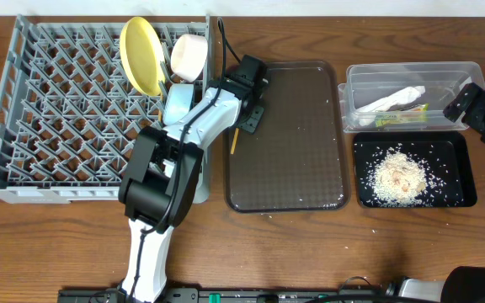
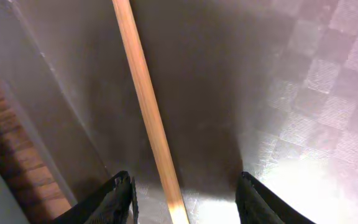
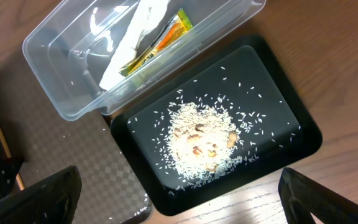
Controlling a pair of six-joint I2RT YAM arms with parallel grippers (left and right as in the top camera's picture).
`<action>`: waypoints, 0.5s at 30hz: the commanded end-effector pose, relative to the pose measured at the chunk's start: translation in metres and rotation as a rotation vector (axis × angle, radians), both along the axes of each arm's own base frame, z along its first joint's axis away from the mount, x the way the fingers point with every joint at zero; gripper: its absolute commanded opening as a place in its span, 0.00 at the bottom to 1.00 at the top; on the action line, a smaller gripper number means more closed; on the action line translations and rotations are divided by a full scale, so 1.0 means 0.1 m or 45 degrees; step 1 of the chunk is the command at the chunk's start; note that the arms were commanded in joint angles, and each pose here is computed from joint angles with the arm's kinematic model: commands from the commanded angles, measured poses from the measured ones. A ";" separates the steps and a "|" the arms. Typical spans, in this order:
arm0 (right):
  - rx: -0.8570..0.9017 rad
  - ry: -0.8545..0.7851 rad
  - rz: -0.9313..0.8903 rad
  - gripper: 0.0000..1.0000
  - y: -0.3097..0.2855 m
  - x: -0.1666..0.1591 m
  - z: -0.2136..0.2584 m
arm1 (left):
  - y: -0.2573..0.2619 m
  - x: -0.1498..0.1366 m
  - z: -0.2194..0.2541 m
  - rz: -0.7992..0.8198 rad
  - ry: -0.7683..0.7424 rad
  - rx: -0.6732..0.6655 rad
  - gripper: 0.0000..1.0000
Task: Sort waste into correct bins and load items into the dishwasher
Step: 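Move the left gripper to the remaining chopstick and grasp it, then carry the second chopstick with the left gripper into the rack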
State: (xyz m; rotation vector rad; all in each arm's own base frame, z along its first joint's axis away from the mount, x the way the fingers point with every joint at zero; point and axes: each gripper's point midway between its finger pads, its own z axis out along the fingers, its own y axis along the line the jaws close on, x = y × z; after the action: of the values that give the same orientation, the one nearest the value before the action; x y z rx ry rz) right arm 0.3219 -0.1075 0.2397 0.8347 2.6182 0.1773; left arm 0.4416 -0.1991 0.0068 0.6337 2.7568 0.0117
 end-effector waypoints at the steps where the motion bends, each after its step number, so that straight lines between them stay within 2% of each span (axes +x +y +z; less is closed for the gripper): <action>1: -0.015 -0.030 -0.017 0.99 -0.01 -0.02 0.09 | 0.05 -0.05 -0.21 -0.008 0.047 0.047 0.55; 4: -0.015 -0.030 -0.017 0.99 -0.01 -0.02 0.09 | 0.05 -0.08 -0.24 0.007 0.068 0.047 0.53; 5: -0.015 -0.030 -0.017 0.99 -0.01 -0.02 0.09 | 0.05 -0.09 -0.25 0.010 0.071 0.048 0.50; 6: -0.015 -0.030 -0.017 0.99 -0.01 -0.02 0.09 | 0.05 -0.10 -0.25 0.010 0.073 0.048 0.46; 9: -0.015 -0.030 -0.017 0.99 -0.01 -0.02 0.09 | 0.02 -0.13 -0.25 0.000 0.081 0.052 0.26; 12: -0.015 -0.030 -0.017 0.99 -0.01 -0.02 0.09 | -0.01 -0.17 -0.26 -0.012 0.094 0.059 0.13; 15: -0.015 -0.030 -0.017 0.99 -0.01 -0.02 0.09 | -0.01 -0.21 -0.25 0.005 0.106 0.060 0.08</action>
State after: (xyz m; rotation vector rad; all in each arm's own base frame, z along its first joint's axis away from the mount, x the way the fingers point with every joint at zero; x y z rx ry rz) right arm 0.3219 -0.1075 0.2397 0.8347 2.6182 0.1773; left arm 0.4332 -0.2041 0.0038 0.6483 2.7772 0.0244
